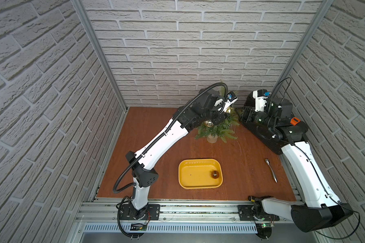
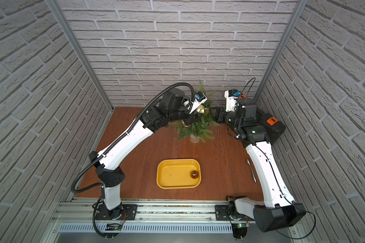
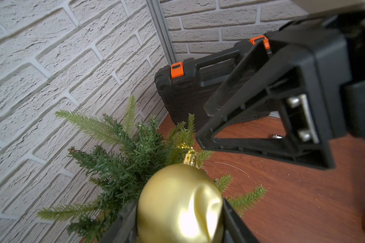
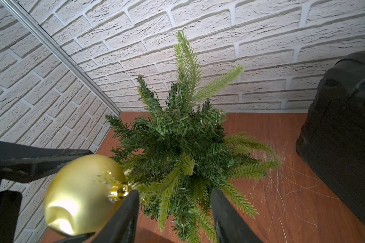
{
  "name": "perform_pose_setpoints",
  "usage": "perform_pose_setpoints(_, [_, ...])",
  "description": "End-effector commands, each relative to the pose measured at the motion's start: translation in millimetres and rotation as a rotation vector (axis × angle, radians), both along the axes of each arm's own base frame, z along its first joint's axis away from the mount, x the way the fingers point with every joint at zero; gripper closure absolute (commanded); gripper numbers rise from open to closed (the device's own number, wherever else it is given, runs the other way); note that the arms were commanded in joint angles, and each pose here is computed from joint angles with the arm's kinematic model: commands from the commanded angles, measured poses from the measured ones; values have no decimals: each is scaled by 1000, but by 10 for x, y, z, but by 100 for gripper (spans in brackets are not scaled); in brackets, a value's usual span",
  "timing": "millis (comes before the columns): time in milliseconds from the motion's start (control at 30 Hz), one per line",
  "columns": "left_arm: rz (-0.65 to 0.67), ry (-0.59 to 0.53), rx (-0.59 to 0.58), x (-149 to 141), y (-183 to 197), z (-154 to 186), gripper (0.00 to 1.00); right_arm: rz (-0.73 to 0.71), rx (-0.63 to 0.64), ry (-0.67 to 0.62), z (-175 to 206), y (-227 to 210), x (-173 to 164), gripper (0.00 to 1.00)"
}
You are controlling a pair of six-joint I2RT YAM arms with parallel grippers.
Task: Decorate the small christmas tree with ornaments
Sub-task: Hang an ornament on the christmas tree.
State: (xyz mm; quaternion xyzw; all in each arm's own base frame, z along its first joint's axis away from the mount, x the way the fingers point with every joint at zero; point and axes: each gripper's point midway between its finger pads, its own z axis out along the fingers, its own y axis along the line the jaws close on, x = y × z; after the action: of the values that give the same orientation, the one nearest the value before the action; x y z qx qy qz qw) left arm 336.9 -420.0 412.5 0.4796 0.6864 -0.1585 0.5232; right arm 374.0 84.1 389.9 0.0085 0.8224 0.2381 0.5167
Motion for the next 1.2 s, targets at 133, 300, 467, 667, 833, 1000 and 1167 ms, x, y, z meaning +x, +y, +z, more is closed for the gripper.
perform_pose_setpoints(133, [24, -31, -49, 103, -23, 150, 46, 1, -10, -45, 139, -8, 76, 44])
perform_pose_setpoints(300, [42, -24, -30, 142, -11, 95, 46, 10, -8, -40, 130, 7, 87, 44])
perform_pose_setpoints(467, [53, -17, -20, 161, -1, 54, 46, 9, -12, -40, 131, 3, 75, 44])
perform_pose_setpoints(667, [67, -13, -9, 185, 22, 23, 46, -7, -24, -43, 144, -32, 30, 44])
perform_pose_setpoints(833, [64, -5, -5, 159, 38, 16, 46, -14, -31, -41, 149, -51, -12, 44])
perform_pose_setpoints(1000, [70, 0, 5, 148, 72, 4, 46, -22, -33, -36, 149, -67, -59, 43])
perform_pose_setpoints(1167, [68, 4, 0, 122, 87, 4, 46, -31, -29, -42, 185, -84, -117, 40])
